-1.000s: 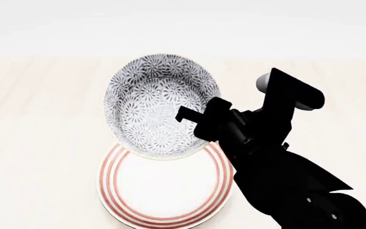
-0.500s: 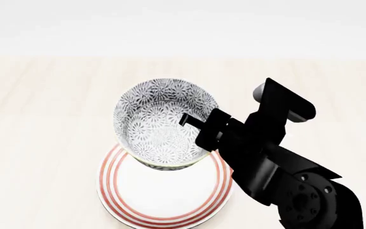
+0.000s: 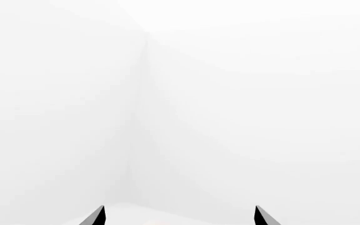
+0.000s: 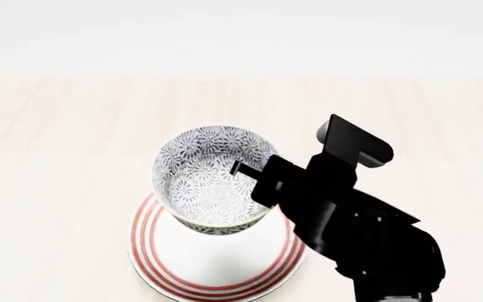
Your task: Put the bowl on the plate.
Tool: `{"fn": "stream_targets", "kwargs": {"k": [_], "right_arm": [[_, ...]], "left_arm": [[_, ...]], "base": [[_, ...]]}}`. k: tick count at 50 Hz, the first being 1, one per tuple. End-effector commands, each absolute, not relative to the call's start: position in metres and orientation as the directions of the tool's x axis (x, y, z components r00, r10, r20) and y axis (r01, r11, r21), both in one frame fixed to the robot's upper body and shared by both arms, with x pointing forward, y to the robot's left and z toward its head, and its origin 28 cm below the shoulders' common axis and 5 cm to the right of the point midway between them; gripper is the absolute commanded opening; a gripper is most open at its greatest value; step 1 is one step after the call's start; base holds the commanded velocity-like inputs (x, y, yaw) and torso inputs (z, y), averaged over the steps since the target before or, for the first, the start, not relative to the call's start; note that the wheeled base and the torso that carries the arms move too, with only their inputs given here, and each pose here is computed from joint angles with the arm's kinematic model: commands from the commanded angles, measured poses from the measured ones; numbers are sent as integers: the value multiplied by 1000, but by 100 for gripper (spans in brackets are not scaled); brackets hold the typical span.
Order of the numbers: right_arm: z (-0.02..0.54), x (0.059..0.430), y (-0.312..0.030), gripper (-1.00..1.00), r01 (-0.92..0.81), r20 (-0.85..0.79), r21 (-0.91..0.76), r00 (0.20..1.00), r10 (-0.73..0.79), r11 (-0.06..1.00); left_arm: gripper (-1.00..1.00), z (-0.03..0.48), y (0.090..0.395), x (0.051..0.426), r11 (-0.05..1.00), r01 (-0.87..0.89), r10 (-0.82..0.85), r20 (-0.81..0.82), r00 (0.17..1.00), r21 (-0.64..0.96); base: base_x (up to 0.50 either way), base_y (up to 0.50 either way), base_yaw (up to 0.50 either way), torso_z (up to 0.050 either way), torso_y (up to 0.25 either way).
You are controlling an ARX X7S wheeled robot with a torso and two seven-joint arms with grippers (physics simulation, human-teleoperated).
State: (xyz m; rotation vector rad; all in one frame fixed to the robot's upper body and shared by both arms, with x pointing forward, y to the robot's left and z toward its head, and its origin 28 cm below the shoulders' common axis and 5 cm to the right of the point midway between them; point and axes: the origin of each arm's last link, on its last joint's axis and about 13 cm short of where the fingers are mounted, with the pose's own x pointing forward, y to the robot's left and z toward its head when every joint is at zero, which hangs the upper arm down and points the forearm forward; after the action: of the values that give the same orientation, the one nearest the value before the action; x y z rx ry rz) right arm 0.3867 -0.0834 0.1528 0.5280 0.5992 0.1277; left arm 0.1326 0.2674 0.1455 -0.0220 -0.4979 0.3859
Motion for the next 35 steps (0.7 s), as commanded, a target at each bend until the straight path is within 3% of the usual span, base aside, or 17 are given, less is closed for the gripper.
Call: {"fn": "stream_targets", "kwargs": {"k": [1, 35], "right_arm": [[142, 395, -79, -100, 13, -499, 509, 820, 282, 861], [124, 400, -73, -100, 33, -518, 469, 820, 244, 883]], "left_arm": [[100, 146, 267, 130, 926, -359, 370, 464, 805, -116], [100, 152, 268, 121, 922, -367, 379, 488, 786, -125]], "base": [[0, 0, 0, 0, 0], [0, 0, 0, 0, 0]]}}
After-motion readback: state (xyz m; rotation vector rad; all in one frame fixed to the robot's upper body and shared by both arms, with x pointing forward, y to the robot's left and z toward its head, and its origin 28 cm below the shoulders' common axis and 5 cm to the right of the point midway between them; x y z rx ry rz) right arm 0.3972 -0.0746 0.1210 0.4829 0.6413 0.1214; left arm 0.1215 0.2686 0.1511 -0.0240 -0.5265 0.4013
